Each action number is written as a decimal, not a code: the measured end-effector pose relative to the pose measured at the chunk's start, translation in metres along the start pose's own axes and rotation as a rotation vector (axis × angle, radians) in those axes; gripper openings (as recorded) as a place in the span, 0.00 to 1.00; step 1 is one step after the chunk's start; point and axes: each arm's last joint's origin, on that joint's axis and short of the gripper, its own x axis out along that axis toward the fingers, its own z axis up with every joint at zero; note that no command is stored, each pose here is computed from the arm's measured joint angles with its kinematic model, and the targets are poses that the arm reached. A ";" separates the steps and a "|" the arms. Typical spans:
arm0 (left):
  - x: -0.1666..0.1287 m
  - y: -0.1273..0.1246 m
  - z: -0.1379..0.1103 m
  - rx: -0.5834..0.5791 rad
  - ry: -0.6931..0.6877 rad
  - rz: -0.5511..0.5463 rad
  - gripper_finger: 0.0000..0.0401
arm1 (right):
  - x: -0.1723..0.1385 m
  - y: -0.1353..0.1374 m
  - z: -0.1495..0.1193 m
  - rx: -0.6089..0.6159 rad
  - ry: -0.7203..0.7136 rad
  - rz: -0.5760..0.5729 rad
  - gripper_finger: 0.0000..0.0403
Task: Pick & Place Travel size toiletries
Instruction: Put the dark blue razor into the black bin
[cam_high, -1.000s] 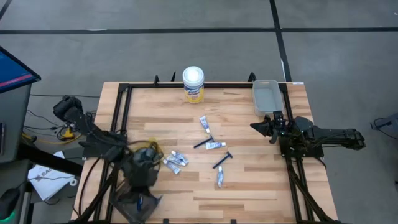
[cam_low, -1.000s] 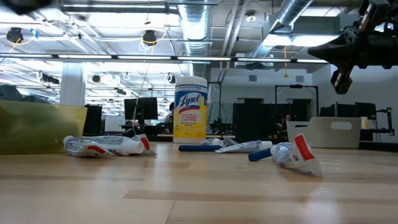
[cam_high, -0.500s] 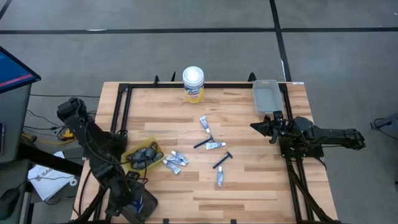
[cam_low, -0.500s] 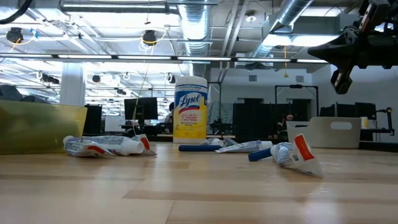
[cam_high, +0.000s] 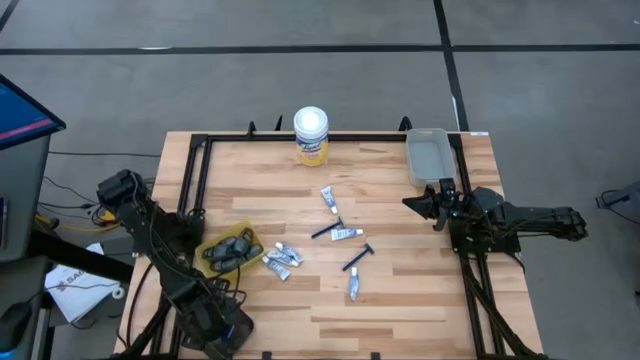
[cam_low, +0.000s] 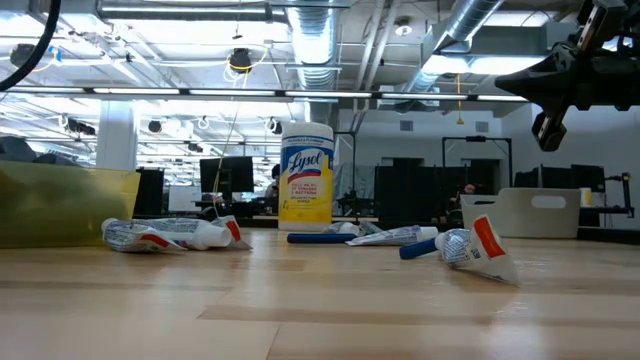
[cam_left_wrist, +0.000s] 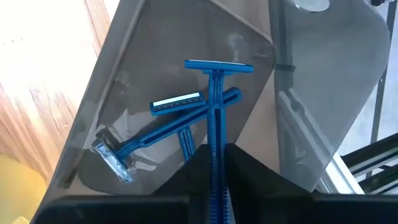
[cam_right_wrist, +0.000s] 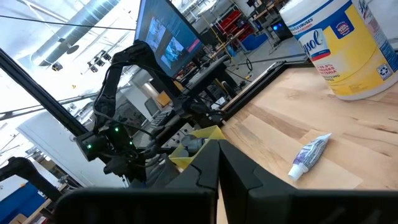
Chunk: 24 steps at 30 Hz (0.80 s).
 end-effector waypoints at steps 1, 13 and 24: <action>0.000 0.000 0.000 0.000 0.000 0.000 0.09 | 0.000 0.000 0.000 0.000 0.000 0.000 0.00; 0.000 0.001 0.001 -0.007 -0.031 0.034 0.28 | 0.000 0.000 0.000 0.000 0.000 0.000 0.00; -0.051 0.018 0.017 -0.232 -0.297 -0.108 0.44 | 0.000 0.000 0.000 0.000 0.000 0.000 0.00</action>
